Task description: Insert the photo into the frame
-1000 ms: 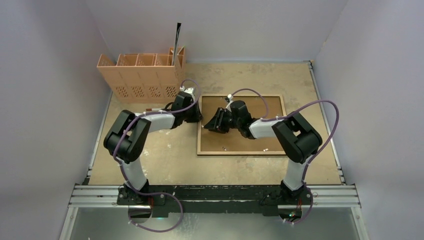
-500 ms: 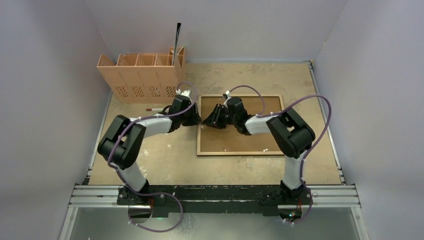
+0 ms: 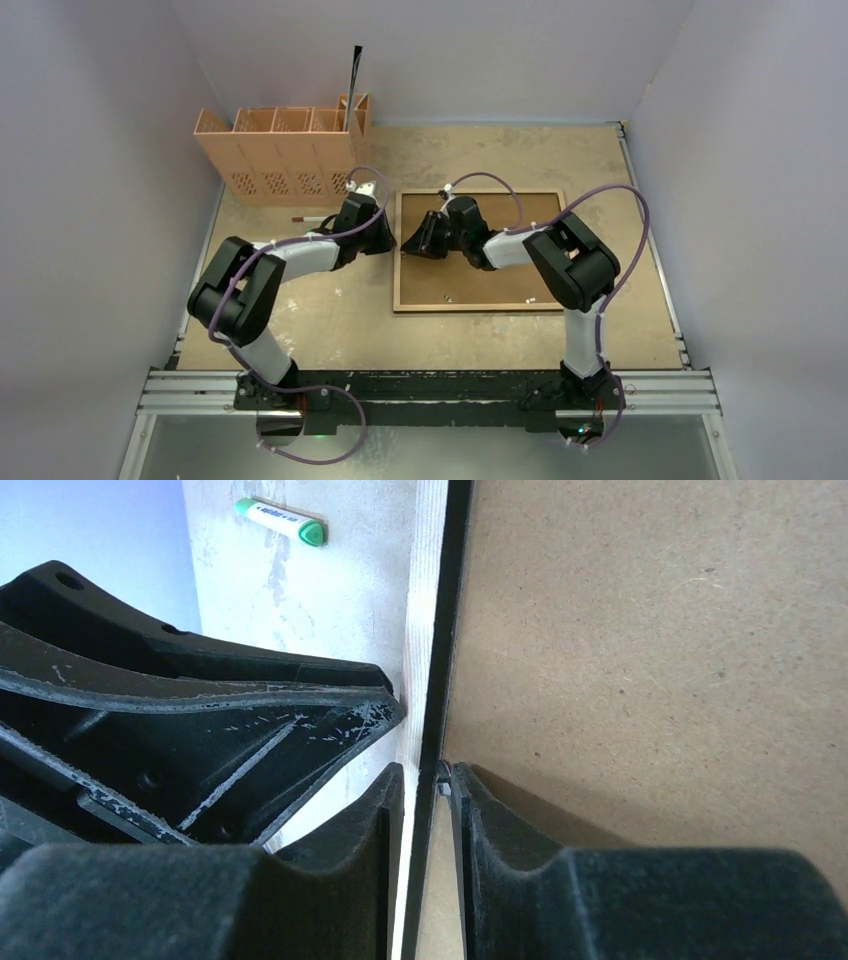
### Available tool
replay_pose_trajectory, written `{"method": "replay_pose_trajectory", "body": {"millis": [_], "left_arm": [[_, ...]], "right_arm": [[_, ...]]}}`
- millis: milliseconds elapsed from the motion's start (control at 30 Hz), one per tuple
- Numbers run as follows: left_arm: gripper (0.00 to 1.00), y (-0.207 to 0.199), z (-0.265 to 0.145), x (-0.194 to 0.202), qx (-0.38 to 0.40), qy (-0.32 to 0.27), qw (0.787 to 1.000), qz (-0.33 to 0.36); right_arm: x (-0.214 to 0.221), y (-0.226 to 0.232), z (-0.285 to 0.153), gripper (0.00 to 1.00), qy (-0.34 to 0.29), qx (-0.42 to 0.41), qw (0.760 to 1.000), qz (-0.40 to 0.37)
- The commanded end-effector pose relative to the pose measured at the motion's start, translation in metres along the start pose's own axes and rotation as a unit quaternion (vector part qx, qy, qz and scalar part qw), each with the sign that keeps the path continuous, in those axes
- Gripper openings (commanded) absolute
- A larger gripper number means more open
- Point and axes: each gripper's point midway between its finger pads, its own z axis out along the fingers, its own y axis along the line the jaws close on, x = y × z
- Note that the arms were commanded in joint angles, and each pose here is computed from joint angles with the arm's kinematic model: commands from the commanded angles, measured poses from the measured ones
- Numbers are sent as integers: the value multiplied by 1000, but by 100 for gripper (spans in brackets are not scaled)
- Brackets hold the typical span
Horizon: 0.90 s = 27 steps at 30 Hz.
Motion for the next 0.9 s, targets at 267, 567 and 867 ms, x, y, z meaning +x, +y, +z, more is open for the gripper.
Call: {"method": "replay_pose_trajectory", "body": {"millis": [267,567,867], "left_arm": [[18,5,10,23,4,39,999,-3],[15,9,13,26,-5,48,999,2],[15,8,12,23,-5,45,999,2]], "right_arm": [[11,10,8,25,37,-35,998,-30],[20,18,2,24,62,-60,996,-40],[19,29,1,24,69,-77,993,-51]]}}
